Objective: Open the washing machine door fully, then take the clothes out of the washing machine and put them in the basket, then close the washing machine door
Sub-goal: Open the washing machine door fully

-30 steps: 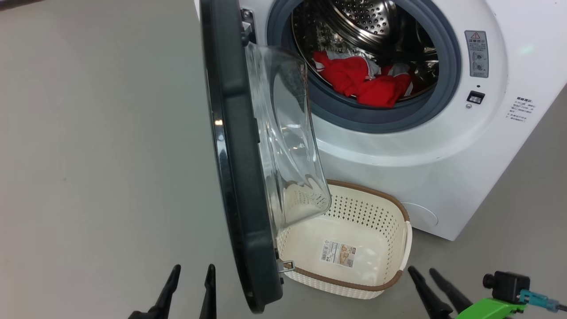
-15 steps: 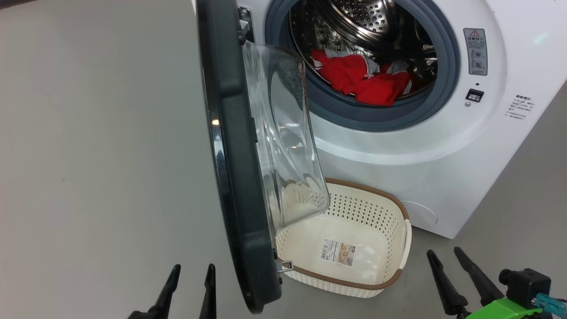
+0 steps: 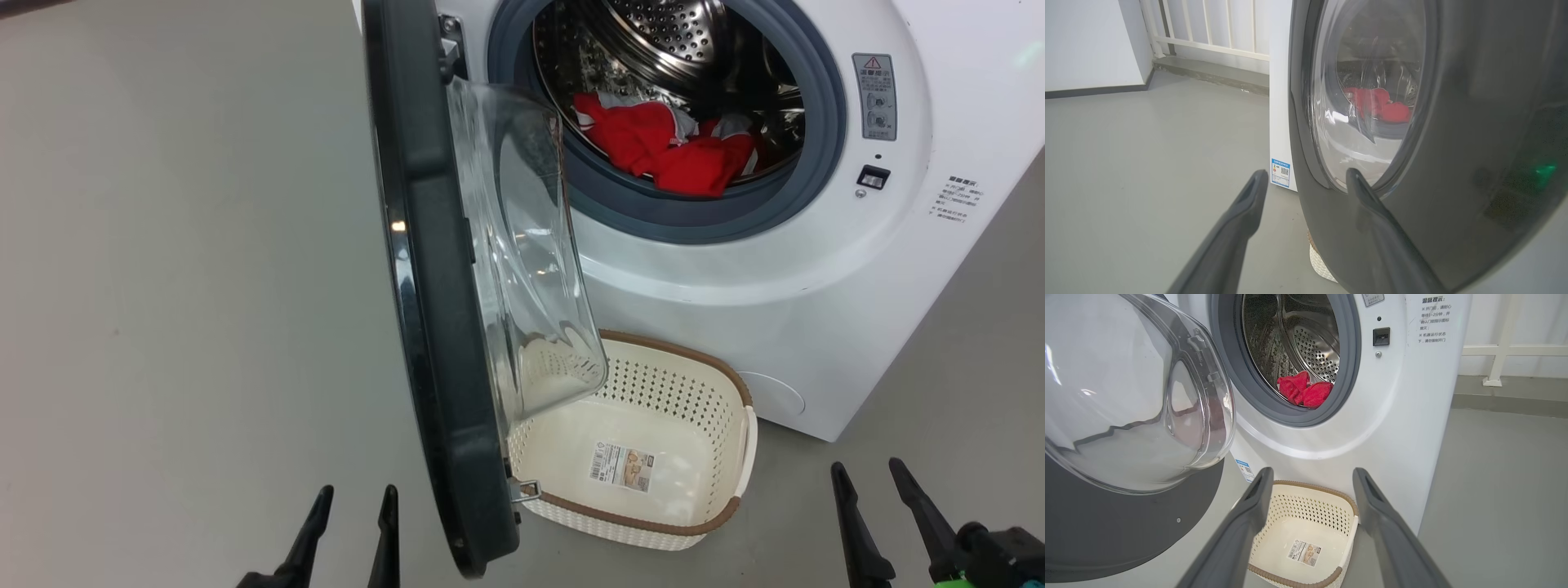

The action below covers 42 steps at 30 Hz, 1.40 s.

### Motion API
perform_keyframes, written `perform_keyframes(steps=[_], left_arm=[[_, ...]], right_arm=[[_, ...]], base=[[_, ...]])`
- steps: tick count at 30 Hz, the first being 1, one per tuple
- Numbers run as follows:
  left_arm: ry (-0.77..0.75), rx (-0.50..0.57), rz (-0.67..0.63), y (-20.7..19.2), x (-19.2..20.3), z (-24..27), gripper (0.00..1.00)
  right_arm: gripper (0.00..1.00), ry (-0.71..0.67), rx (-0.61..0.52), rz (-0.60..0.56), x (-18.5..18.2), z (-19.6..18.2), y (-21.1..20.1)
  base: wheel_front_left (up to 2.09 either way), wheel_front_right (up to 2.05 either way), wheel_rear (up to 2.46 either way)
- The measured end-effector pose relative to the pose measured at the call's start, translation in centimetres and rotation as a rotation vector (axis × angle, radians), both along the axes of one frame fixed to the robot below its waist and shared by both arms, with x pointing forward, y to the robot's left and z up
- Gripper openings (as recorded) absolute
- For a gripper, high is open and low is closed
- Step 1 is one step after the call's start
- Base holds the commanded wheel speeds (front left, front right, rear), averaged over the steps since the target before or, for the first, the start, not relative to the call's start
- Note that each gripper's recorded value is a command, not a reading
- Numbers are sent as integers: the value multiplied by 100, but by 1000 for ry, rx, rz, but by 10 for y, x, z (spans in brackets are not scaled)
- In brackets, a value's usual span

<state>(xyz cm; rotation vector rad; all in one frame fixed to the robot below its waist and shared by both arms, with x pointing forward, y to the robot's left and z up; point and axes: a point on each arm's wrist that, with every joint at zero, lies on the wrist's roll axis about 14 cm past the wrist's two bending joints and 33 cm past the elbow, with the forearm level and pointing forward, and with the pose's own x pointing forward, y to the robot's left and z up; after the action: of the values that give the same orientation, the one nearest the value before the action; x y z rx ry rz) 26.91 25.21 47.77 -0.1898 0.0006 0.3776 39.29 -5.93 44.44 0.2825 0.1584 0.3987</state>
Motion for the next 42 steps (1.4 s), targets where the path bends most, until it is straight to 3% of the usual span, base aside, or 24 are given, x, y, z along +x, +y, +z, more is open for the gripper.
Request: perform_keyframes(steps=[18, 19, 20, 21, 27, 32, 37, 42], left_arm=[[-14, 7, -2, 0, -1, 4, 100], [-15, 8, -2, 0, -1, 4, 44], [-19, 8, -1, 0, -1, 5, 17], [-28, 2, -1, 1, 0, 8, 0], [-150, -21, 49, 17, 0, 42, 0], [-384, 52, 27, 17, 9, 120, 0], [-601, 96, -67, -13, 10, 190, 0], [-612, 70, -239, -65, 20, 191, 0]], right_arm=[[100, 10, -50, -19, -13, -7, -8], [100, 9, -49, -18, -13, -7, -7], [100, 9, -48, -18, -13, -6, -7], [100, 9, -48, -18, -13, -6, -7], [100, 3, -44, -14, -14, -4, -4], [100, -1, -42, -13, -14, -3, -3], [100, -3, -39, -14, -14, -2, -3], [100, -3, -37, -21, -13, -2, -5]], base=[[0, 0, 0], [0, 0, 0], [0, 0, 0], [0, 0, 0], [0, 0, 0], [0, 0, 0], [0, 0, 0], [0, 0, 0]])
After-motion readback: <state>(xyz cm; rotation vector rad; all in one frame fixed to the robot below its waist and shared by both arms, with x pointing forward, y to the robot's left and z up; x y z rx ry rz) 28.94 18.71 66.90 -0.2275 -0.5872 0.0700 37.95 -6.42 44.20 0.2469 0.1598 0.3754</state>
